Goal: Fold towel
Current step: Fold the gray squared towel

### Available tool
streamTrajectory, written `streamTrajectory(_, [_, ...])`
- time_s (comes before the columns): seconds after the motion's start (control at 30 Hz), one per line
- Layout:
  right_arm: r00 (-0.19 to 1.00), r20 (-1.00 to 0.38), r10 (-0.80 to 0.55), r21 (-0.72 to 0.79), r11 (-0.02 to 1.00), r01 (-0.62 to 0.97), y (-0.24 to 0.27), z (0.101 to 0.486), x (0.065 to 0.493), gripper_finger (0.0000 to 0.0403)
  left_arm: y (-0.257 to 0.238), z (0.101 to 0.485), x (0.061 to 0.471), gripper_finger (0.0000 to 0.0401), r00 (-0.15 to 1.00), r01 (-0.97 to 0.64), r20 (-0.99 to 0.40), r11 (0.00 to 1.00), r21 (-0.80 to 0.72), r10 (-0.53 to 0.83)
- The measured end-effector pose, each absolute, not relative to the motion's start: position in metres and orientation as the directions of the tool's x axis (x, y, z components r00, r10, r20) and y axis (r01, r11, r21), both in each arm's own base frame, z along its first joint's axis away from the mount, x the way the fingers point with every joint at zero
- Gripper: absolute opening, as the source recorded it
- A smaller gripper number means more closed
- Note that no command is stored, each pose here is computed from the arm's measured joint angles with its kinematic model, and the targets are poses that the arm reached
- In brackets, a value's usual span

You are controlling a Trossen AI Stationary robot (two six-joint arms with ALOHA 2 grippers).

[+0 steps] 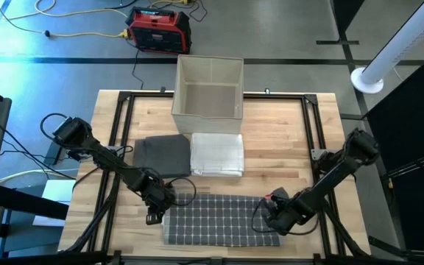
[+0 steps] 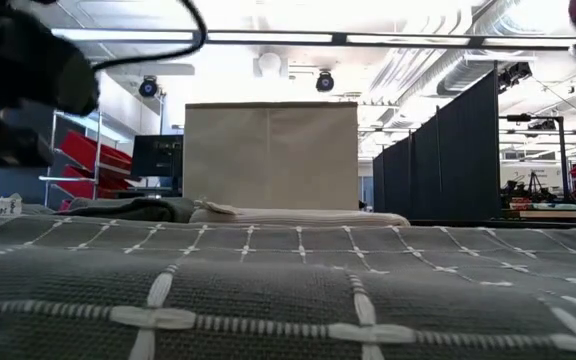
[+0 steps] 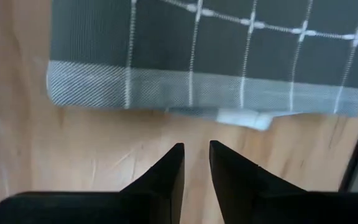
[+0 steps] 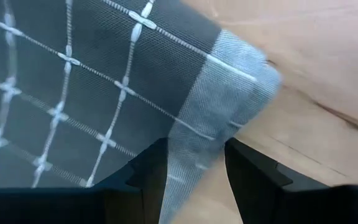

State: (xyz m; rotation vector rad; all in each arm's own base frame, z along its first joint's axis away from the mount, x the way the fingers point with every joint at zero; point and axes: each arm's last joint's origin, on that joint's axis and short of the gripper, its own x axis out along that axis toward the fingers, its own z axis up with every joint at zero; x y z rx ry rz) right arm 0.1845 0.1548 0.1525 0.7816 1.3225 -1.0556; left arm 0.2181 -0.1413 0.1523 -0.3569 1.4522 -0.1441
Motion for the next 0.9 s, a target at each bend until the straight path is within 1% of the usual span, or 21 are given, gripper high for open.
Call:
streamTrajectory(0.1, [-0.019, -0.989, -0.147, -0.069, 0.338, 0.939, 0.139, 0.182, 0.179, 0.0004, -0.138, 0.143, 0.213, 0.0065, 0.119, -0.131, -0.946, 0.94, -0.315, -0.3])
streamTrajectory(0.17, [0.051, -0.99, -0.134, 0.003, 0.336, 0.942, 0.128, 0.198, 0.176, 0.0004, -0.136, 0.139, 0.212, 0.0064, 0.136, -0.126, -0.95, 0.947, -0.297, -0.28])
streamTrajectory(0.27, [0.162, -0.984, -0.079, 0.127, 0.336, 0.933, 0.118, 0.218, 0.175, 0.0004, -0.132, 0.132, 0.21, 0.0064, 0.187, -0.135, -0.953, 0.955, -0.264, -0.237])
streamTrajectory(0.4, [0.305, -0.952, 0.013, 0.286, 0.388, 0.876, 0.12, 0.217, 0.205, 0.0004, -0.118, 0.123, 0.214, 0.0064, 0.261, -0.177, -0.94, 0.946, -0.27, -0.219])
streamTrajectory(0.5, [0.417, -0.906, 0.066, 0.404, 0.425, 0.81, 0.119, 0.215, 0.23, 0.0004, -0.107, 0.117, 0.223, 0.0064, 0.37, -0.209, -0.908, 0.934, -0.29, -0.199])
streamTrajectory(0.6, [0.529, -0.842, 0.104, 0.513, 0.459, 0.726, 0.115, 0.216, 0.255, 0.0004, -0.099, 0.115, 0.231, 0.0064, 0.459, -0.199, -0.864, 0.923, -0.328, -0.208])
streamTrajectory(0.73, [0.671, -0.73, 0.131, 0.632, 0.504, 0.589, 0.106, 0.218, 0.286, 0.0004, -0.089, 0.112, 0.241, 0.0064, 0.511, -0.213, -0.842, 0.925, -0.316, -0.17])
streamTrajectory(0.77, [0.695, -0.705, 0.138, 0.651, 0.514, 0.558, 0.104, 0.217, 0.293, 0.0004, -0.086, 0.111, 0.244, 0.0064, 0.524, -0.217, -0.837, 0.925, -0.312, -0.16])
streamTrajectory(0.9, [0.731, -0.66, 0.175, 0.676, 0.562, 0.477, 0.095, 0.194, 0.322, 0.0004, -0.074, 0.107, 0.252, 0.0064, 0.571, -0.235, -0.813, 0.926, -0.296, -0.115])
